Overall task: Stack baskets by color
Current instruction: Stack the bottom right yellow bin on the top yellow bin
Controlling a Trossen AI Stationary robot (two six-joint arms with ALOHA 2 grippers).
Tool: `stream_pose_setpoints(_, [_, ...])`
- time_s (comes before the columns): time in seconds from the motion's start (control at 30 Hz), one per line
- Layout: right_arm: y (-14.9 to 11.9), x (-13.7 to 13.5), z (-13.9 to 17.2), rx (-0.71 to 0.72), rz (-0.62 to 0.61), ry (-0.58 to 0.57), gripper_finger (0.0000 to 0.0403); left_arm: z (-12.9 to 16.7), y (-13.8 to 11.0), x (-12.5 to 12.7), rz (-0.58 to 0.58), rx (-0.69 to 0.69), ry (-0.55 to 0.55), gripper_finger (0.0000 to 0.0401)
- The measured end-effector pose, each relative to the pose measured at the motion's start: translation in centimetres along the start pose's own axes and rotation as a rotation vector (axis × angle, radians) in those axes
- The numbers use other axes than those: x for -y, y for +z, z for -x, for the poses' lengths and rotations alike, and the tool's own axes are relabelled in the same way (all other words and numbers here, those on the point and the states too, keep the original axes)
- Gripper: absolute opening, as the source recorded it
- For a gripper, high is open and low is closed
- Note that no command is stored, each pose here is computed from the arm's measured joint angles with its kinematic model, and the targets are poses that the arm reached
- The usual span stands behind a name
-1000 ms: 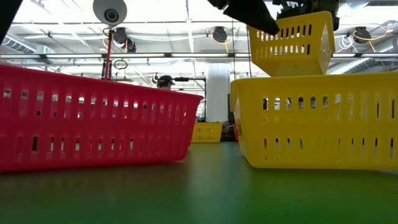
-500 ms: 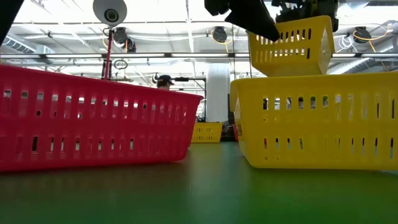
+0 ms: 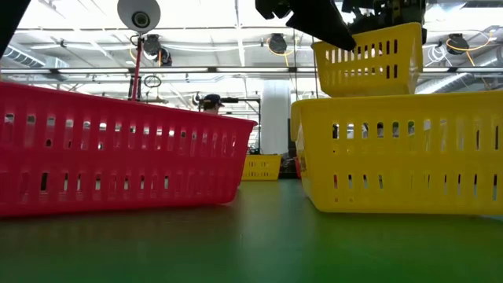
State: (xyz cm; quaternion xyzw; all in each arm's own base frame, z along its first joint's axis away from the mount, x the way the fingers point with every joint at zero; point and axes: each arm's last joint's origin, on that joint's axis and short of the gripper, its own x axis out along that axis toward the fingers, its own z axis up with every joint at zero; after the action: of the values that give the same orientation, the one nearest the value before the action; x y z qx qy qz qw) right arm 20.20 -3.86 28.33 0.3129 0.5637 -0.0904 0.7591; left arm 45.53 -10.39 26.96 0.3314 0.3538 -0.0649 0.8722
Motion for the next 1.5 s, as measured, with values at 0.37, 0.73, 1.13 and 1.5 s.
stream_pose_setpoints(0.37, [-0.02, 0.0, 0.01, -0.001, -0.002, 0.0, 0.0013, -0.06, -0.15, -0.17, 0.02, -0.008, 0.004, 0.0121])
stream_pose_setpoints(0.73, [-0.02, 0.01, 0.02, -0.002, -0.003, 0.0, 0.0013, -0.34, -0.65, -0.83, 0.036, -0.006, -0.027, 0.0076])
stream_pose_setpoints(1.13, [0.08, -0.05, 0.05, 0.009, 0.029, 0.004, 0.0014, -0.34, -0.74, -0.73, 0.018, -0.011, -0.041, 0.0023])
stream_pose_setpoints(1.5, [0.51, -0.38, 0.02, 0.063, 0.065, 0.009, 0.0116, -0.31, -0.68, -0.59, 0.027, -0.007, -0.051, 0.0009])
